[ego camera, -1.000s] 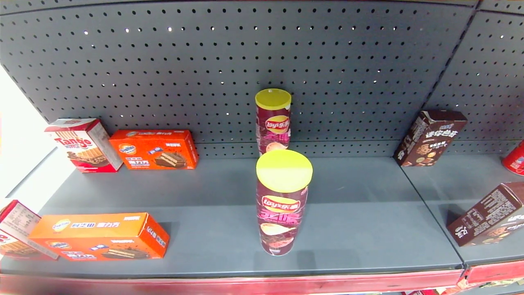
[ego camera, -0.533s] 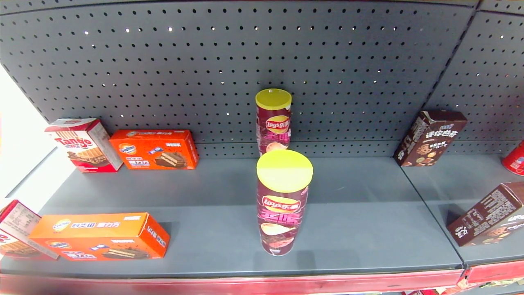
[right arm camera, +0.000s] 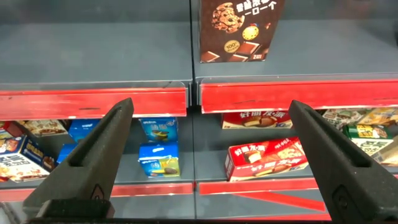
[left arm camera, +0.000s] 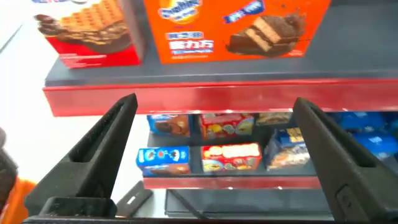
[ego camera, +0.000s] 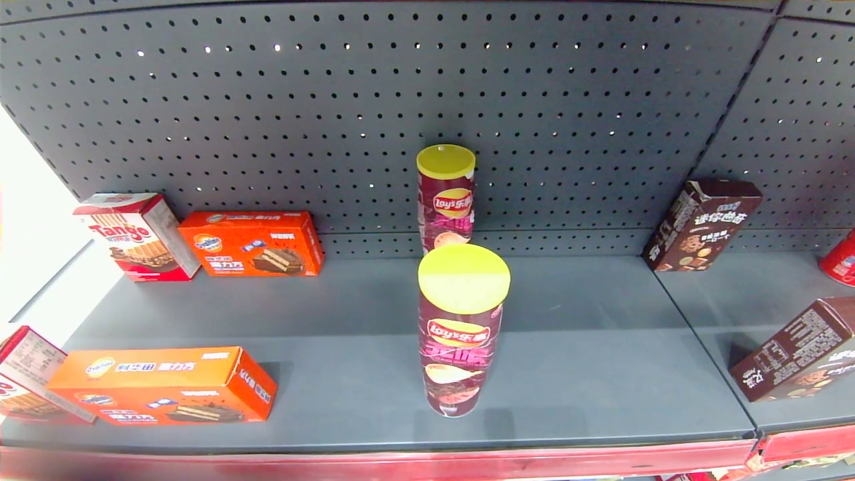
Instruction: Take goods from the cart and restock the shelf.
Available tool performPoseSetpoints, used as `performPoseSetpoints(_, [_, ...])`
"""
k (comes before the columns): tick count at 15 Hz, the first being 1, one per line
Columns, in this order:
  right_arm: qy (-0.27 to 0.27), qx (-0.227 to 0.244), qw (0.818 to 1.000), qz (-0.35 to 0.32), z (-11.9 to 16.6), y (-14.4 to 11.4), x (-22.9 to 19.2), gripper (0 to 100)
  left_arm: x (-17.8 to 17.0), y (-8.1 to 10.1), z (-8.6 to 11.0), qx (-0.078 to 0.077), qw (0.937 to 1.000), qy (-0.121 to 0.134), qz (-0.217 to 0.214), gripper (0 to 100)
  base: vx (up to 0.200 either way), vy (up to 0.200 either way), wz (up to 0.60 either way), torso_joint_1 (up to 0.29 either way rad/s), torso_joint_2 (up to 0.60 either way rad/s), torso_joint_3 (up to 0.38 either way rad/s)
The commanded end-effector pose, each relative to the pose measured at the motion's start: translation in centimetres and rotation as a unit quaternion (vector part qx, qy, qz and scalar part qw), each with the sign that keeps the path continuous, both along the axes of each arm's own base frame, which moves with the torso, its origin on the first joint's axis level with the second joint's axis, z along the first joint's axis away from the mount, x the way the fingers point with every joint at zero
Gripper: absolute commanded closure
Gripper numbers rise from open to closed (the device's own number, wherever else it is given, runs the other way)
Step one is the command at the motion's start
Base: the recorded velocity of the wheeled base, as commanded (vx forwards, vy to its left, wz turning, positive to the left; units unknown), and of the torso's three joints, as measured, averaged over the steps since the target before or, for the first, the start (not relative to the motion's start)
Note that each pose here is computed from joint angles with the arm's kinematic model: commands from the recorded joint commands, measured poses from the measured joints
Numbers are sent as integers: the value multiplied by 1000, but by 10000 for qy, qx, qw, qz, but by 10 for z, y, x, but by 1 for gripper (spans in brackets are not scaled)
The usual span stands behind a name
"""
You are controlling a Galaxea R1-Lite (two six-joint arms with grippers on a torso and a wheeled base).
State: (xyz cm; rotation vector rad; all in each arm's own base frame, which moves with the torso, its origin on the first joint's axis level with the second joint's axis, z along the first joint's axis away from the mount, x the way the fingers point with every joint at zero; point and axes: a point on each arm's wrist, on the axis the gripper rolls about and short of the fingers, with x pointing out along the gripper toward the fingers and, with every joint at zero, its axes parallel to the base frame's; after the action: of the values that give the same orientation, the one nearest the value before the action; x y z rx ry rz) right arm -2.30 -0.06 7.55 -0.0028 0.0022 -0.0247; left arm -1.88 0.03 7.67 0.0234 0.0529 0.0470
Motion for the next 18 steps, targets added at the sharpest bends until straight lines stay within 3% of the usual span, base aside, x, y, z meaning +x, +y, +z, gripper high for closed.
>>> performPoseSetpoints(1, [5, -2, 10000, 1, 0, 0, 0, 0, -4, 0, -1, -6, 9996, -262, -85, 0, 0, 0, 0, 0, 0, 0])
performPoseSetpoints(5, [5, -2, 10000, 1, 0, 0, 0, 0, -4, 0, -1, -144, 9995, -275, -112, 0, 0, 0, 0, 0, 0, 0])
performPoseSetpoints(7, [5, -2, 10000, 1, 0, 0, 0, 0, -4, -1, -1, 3, 9990, -262, -353, 0, 0, 0, 0, 0, 0, 0])
performPoseSetpoints(18, [12, -31, 9997, 239, 0, 1, 0, 0, -4, -1, -1, -6, 9989, -262, -376, 0, 0, 0, 0, 0, 0, 0])
